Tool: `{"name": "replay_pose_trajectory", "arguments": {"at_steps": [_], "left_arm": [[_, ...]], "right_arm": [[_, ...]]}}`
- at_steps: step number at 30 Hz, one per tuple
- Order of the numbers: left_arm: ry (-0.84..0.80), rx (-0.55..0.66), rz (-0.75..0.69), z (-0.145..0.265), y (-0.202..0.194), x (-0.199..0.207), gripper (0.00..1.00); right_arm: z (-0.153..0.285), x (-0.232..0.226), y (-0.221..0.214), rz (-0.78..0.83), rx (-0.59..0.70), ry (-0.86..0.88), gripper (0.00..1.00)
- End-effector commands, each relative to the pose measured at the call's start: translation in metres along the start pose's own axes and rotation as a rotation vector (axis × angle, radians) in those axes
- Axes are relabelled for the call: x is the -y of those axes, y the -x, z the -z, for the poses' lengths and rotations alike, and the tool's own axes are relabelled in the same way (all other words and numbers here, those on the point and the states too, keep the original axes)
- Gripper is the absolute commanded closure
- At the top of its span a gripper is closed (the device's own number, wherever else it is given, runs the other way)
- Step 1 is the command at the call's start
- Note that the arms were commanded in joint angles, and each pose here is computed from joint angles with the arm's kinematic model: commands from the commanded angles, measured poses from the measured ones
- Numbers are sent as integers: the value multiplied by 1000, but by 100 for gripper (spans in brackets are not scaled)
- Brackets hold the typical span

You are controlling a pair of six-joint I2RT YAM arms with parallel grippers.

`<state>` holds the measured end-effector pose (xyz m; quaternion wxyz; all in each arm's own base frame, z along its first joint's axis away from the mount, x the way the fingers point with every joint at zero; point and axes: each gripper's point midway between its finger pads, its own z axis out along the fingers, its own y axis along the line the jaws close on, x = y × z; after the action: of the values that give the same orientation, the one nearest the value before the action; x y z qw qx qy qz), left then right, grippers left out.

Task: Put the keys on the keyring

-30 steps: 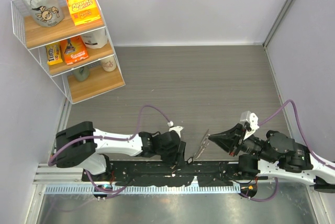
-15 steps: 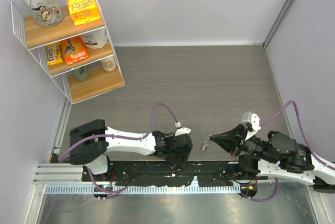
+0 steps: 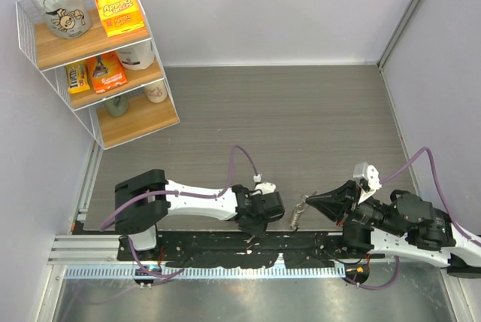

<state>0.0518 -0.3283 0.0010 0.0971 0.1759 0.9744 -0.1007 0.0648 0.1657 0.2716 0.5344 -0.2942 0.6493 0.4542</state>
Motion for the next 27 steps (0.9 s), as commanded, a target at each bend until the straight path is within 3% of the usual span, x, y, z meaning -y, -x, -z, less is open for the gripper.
{"name": "replay_pose_trajectory", "arguments": {"at_steps": [1, 7, 14, 27], "left_arm": [[362, 34, -3, -66, -6, -95, 65], [413, -2, -5, -80, -12, -101, 71], [505, 61, -19, -78, 5, -113, 100], [570, 345, -29, 17, 122, -140, 100]], "right_arm": [[15, -7, 27, -7, 78, 43, 95], [25, -8, 32, -9, 95, 59, 95], [34, -7, 32, -10, 105, 67, 95], [37, -9, 39, -4, 127, 80, 95]]}}
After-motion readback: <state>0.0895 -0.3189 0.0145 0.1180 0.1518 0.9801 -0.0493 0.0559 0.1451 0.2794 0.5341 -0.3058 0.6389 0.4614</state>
